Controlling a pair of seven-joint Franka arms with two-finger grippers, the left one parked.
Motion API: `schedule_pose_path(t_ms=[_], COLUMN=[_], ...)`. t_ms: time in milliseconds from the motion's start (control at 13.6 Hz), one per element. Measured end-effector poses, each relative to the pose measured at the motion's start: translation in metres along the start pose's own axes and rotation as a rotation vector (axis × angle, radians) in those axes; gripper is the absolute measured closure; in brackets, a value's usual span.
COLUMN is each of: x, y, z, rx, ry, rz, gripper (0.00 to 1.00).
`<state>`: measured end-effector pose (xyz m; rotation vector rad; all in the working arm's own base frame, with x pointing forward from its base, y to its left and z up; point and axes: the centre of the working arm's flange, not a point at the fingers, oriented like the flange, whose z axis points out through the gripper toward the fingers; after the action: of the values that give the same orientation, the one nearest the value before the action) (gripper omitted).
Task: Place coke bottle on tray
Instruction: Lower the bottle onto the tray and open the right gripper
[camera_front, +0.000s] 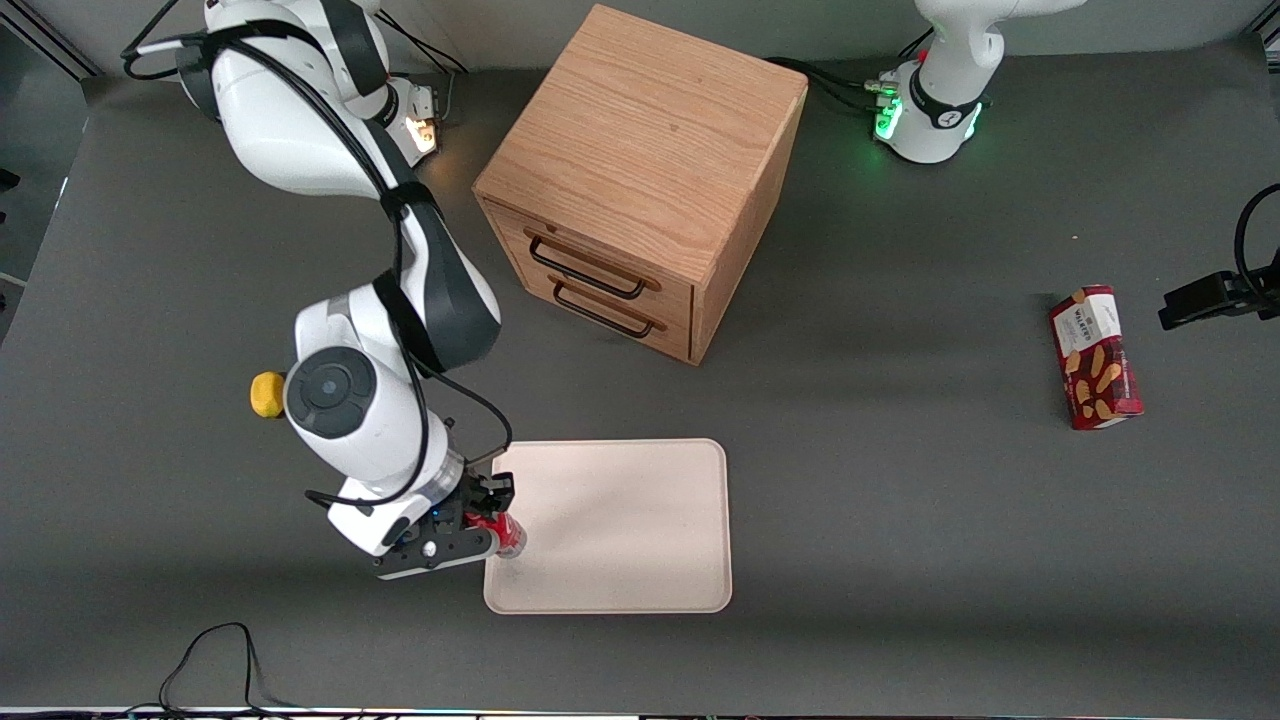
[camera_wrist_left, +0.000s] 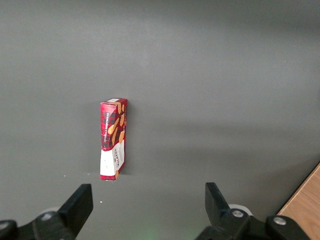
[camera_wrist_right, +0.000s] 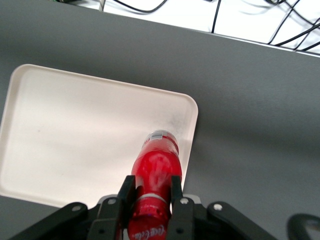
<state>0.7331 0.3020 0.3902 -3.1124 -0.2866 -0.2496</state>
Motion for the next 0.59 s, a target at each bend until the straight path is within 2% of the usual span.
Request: schedule_pose_path(t_ms=[294,588], x=[0.003,0.004], y=[0.000,0.001], z=[0.047,0.066], rx=[0.011,0.009], ry=[0.019,0.026], rz=[0.006,0.006], gripper=[0.67,0.67])
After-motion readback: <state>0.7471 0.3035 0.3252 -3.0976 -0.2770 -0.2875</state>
